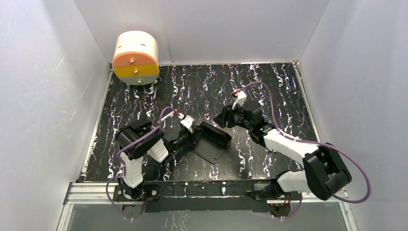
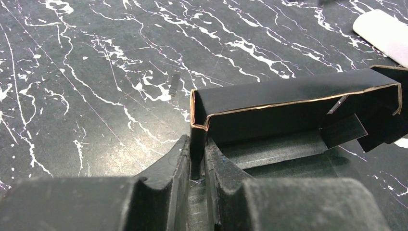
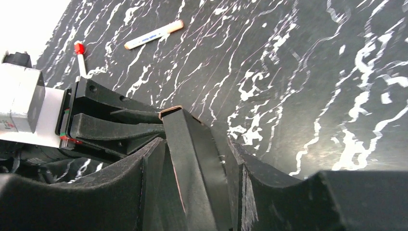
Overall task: Fold the paper box
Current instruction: Fold the paper box at the center of the board.
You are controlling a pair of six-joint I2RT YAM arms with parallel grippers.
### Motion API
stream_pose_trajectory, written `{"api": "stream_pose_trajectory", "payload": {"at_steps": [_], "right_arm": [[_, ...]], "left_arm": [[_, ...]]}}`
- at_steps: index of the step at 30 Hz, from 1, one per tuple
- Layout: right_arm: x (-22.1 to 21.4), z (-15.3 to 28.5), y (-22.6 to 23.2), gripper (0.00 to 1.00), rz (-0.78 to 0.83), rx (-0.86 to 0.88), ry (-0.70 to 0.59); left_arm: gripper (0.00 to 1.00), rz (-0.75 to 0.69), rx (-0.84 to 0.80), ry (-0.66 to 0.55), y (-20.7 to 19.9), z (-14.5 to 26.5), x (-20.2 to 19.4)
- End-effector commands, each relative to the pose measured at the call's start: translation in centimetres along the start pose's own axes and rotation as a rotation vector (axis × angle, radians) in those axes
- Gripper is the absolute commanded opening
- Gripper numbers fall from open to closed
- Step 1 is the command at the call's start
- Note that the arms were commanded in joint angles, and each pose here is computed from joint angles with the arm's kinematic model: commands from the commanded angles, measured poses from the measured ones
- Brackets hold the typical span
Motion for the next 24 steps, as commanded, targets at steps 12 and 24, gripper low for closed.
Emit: {"api": "stream_pose_trajectory", "payload": {"at_steps": [12, 24], "right_arm": [[-4.5, -3.4, 1.4, 0.48, -0.222, 0.251, 0.060], [-6.1, -3.0, 1.7, 0.39, -0.290, 0.264, 0.082]], "left_arm": [[0.00, -0.089, 0.013, -0.125, 0.6, -0.2, 1.0], [0.00, -0.207, 0.266, -0.195, 0.9, -1.1, 1.6]]}}
Point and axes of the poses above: each gripper's point midway between its finger pads, its own z axis back along the fingers, its own y axis along the line the jaws close on, x = y × z, the point moved 8 cm from there along z, back along the fingers, and after that the axes turned 12 degrees about z, right-handed, at the moved point
